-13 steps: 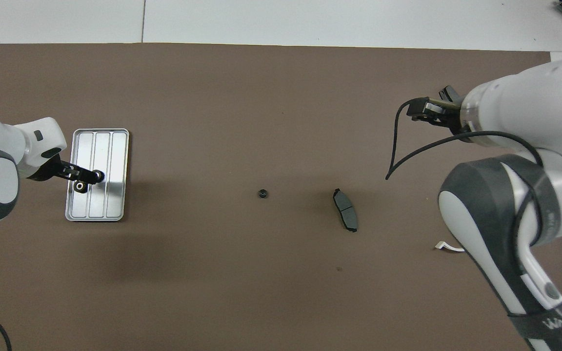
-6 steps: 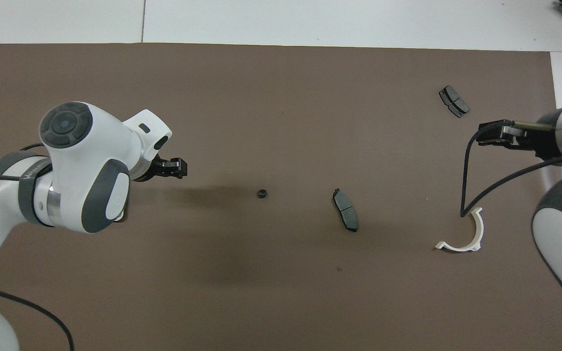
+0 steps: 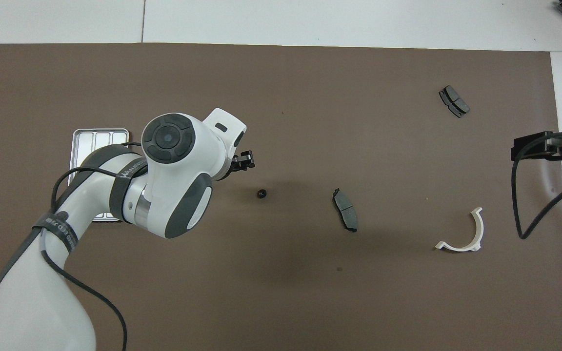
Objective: Pick bearing gear from pile to tray
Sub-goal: 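Carry the third bearing with the left gripper into the tray and release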
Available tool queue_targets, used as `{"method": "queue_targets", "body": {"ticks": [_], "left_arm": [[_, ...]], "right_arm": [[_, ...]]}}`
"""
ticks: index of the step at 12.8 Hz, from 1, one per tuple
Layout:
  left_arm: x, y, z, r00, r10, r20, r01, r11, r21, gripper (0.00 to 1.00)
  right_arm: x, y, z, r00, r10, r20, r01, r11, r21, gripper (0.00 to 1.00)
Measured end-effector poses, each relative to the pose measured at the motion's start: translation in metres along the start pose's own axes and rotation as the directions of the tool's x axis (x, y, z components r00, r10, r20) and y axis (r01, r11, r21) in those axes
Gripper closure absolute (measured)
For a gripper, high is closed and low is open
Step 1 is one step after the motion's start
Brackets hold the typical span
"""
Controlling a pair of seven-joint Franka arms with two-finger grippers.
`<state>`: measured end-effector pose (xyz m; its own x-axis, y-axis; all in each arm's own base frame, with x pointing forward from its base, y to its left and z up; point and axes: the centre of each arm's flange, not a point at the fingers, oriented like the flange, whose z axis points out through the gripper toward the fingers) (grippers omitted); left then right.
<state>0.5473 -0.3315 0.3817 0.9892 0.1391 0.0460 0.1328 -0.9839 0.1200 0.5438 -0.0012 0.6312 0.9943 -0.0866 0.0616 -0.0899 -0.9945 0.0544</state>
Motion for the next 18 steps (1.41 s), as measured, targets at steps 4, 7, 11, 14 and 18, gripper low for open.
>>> {"method": "queue_targets", "body": {"ticks": [4, 7, 11, 14, 18], "left_arm": [[-0.002, 0.038, 0.022, 1.0, -0.01, 0.003, 0.01, 1.0, -0.013, 0.3], [-0.016, 0.049, 0.041, 0.999, 0.015, 0.03, -0.016, 1.0, 0.005, 0.31], [-0.048, 0.06, 0.075, 0.995, 0.053, 0.084, -0.057, 0.997, 0.046, 0.31], [-0.051, 0.058, 0.08, 0.994, 0.053, 0.093, -0.058, 0.997, 0.055, 0.33], [-0.051, 0.053, 0.083, 0.994, 0.047, 0.097, -0.053, 0.997, 0.062, 0.43]], "right_arm": [[-0.006, -0.01, 0.01, 0.997, -0.047, 0.065, 0.047, 0.999, -0.003, 0.0], [-0.004, -0.015, 0.017, 0.997, -0.051, 0.054, 0.052, 0.999, -0.002, 0.0], [0.0, -0.016, 0.022, 0.998, -0.05, 0.03, 0.05, 0.999, 0.001, 0.0], [0.003, -0.016, 0.018, 0.999, -0.031, 0.014, 0.031, 0.999, 0.008, 0.0], [0.006, -0.012, 0.003, 0.999, -0.012, 0.041, 0.011, 1.0, 0.009, 0.0]]}}
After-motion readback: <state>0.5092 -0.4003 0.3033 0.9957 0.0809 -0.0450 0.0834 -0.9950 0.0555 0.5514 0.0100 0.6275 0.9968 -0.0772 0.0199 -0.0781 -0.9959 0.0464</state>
